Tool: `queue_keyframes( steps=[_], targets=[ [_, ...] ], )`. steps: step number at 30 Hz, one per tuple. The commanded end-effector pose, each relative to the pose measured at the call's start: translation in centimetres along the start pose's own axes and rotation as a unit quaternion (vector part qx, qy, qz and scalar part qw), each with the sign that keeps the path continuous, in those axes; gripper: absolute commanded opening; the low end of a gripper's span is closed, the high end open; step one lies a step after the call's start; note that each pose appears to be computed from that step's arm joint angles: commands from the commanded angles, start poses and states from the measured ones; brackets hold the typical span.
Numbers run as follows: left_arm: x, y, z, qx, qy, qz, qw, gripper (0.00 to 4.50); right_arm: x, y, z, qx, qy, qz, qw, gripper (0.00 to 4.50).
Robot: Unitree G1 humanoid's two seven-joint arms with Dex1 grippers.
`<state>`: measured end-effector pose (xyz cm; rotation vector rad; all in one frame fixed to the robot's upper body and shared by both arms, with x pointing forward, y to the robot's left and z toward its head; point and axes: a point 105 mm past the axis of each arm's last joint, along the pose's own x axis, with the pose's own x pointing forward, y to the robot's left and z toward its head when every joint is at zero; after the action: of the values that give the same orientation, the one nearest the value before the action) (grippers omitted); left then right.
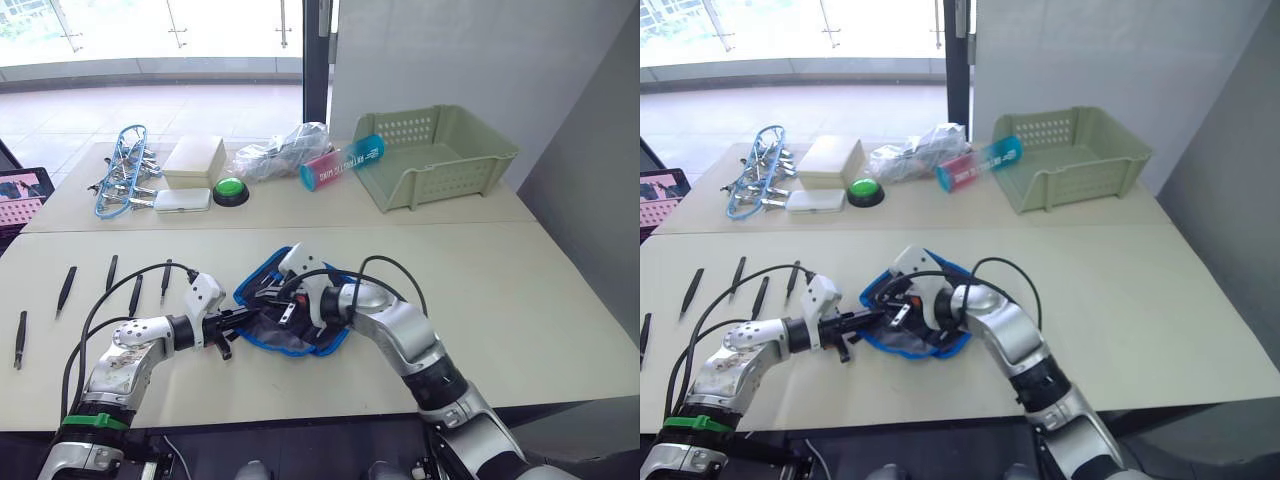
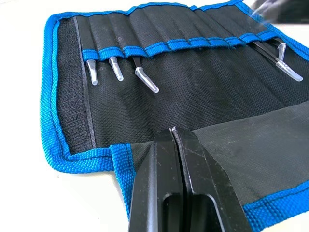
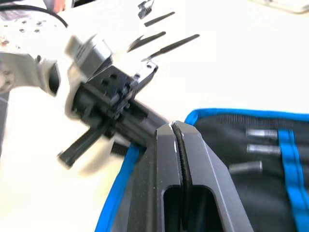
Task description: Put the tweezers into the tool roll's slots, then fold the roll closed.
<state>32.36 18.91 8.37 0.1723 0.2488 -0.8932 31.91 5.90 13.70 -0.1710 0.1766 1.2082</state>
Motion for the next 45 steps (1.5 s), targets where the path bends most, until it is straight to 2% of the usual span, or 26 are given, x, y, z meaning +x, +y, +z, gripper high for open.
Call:
queue_keyframes(
  steps=[1,6,9,15,23,27,32,35,38,40,41,42,45],
  targets=[
    [-0.5,0.0,-3.2,-0.027,0.058,0.008,0.998,0.03,0.7,0.2,-1.5,-0.021,0.021,-0.001,1.0,0.0],
    [-0.6,0.5,-3.2,-0.019,0.06,0.012,0.998,0.03,0.2,-0.1,-5.7,-0.011,0.085,-0.024,0.996,0.0],
    [-0.6,0.6,-3.5,-0.014,0.066,0.011,0.998,0.03,-0.4,0.0,-7.0,-0.008,0.102,-0.027,0.994,0.0],
    [-0.7,1.3,-3.3,-0.009,0.068,0.012,0.998,0.03,-4.4,2.2,-10.0,-0.007,0.136,0.013,0.991,0.0],
    [-0.6,1.1,-3.5,-0.006,0.072,-0.001,0.997,0.03,-7.8,3.4,-12.2,-0.001,0.172,0.021,0.985,0.0],
    [-0.4,0.6,-3.4,0.001,0.068,-0.021,0.997,0.03,-7.8,3.3,-11.8,-0.003,0.161,0.016,0.987,0.0],
    [-0.8,-0.1,-1.6,-0.01,0.026,-0.047,0.999,0.03,-7.0,2.5,-6.0,0.003,0.028,0.017,0.999,0.0],
    [-2.6,-0.3,1.1,-0.005,-0.027,-0.06,0.998,0.03,-8.3,1.4,-3.1,-0.001,-0.028,0.006,1.0,0.0],
    [-5.1,0.4,4.1,-0.015,-0.087,-0.04,0.995,0.03,-10.3,0.0,-1.3,0.0,-0.065,-0.023,0.998,0.0],
    [-7.2,1.0,4.9,-0.014,-0.099,-0.013,0.995,0.03,-12.1,-1.5,-0.7,-0.003,-0.084,-0.064,0.994,0.0],
    [-8.8,1.6,4.7,-0.006,-0.093,0.014,0.996,0.27,-13.6,-2.7,-0.5,0.001,-0.094,-0.097,0.991,0.55],
    [-9.8,1.9,4.6,0.0,-0.087,0.033,0.996,0.55,-14.6,-3.4,-0.5,0.004,-0.1,-0.118,0.988,0.82],
    [-13.3,3.2,3.7,-0.012,-0.076,0.097,0.992,1.5,-18.3,-5.2,-2.8,0.004,-0.079,-0.183,0.98,1.82]
  ],
)
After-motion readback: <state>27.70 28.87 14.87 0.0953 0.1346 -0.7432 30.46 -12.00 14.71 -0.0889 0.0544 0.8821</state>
